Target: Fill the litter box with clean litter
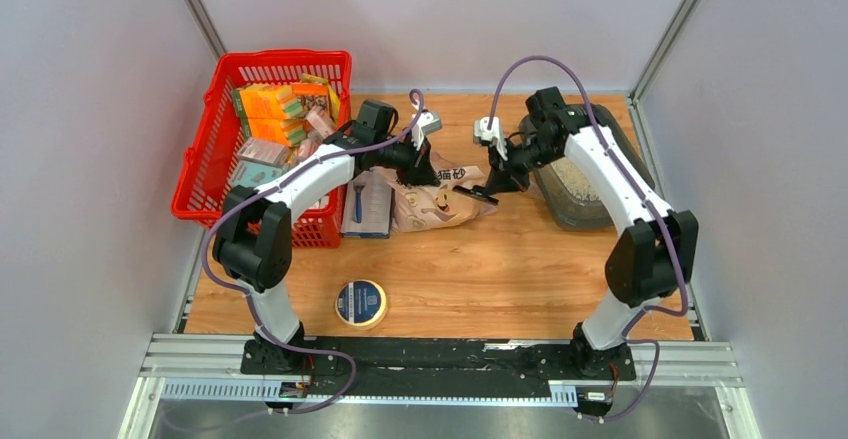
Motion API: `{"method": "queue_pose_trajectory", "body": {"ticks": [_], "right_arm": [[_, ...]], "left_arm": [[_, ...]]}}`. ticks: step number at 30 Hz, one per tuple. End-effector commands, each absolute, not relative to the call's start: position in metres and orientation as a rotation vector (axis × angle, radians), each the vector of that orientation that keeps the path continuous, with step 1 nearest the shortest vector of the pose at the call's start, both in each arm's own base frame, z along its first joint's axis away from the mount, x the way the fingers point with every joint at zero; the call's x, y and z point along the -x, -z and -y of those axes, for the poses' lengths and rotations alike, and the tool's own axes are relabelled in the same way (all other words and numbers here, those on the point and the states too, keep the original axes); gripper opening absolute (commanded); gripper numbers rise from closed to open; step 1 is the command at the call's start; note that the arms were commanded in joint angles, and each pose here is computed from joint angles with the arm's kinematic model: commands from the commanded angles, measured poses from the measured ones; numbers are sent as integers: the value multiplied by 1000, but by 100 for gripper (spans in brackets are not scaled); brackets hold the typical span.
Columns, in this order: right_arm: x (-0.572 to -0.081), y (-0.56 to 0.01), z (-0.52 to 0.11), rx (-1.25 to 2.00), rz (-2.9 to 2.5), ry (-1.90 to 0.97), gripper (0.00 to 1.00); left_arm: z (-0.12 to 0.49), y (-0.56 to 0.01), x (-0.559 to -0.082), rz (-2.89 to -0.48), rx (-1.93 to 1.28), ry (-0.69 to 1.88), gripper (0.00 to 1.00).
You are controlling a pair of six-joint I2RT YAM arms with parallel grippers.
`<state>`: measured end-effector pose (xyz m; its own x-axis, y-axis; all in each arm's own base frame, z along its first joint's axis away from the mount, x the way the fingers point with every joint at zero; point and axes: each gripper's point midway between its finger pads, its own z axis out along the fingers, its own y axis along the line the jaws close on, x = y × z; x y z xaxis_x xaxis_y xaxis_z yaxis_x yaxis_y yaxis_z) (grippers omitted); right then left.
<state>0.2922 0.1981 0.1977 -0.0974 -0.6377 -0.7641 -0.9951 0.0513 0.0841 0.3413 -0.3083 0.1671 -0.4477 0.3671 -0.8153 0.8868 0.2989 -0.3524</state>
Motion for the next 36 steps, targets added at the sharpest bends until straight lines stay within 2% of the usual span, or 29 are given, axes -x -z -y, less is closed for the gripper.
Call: {"method": "queue_pose_trajectory", "body": {"ticks": [1,7,9,10,11,12,14,20,25,27,31,32,34,36], "right_arm": [[-304,-222,-210,1549,-1811,-1000,0],[-331,-210,-213,1510,-1876,-1026,0],[-338,-207,-214,1498,-1895,-1025,0],[-339,-206,-214,1491,-1905,-1031,0],[-341,-206,-215,1478,-1915,-1036,0],[-343,-203,-215,1475,-1925,-1042,0],[-344,-203,-215,1463,-1929,-1051,0],[-356,-207,-222,1398,-1932,-1098,0],[-359,-213,-225,1359,-1929,-1122,0],[-358,-215,-223,1360,-1929,-1113,0],[-355,-214,-222,1357,-1925,-1116,0],[-354,-211,-222,1352,-1932,-1123,0],[-353,-213,-222,1349,-1923,-1120,6],[-355,-214,-218,1331,-1934,-1118,23]], "left_arm": [[316,-201,-345,-1830,-1139,1132,0],[318,-203,-343,-1809,-1171,1127,0],[321,-206,-337,-1780,-1198,1162,6],[323,-207,-335,-1765,-1208,1179,12],[324,-210,-332,-1747,-1220,1198,25],[328,-213,-329,-1720,-1236,1224,28],[331,-214,-326,-1700,-1250,1245,34],[342,-214,-317,-1680,-1290,1282,36],[343,-209,-320,-1687,-1304,1261,36],[344,-207,-321,-1691,-1307,1261,31],[345,-206,-322,-1686,-1317,1269,13],[345,-206,-322,-1685,-1317,1270,5],[346,-206,-322,-1681,-1319,1268,0],[344,-206,-323,-1682,-1320,1260,0]]}}
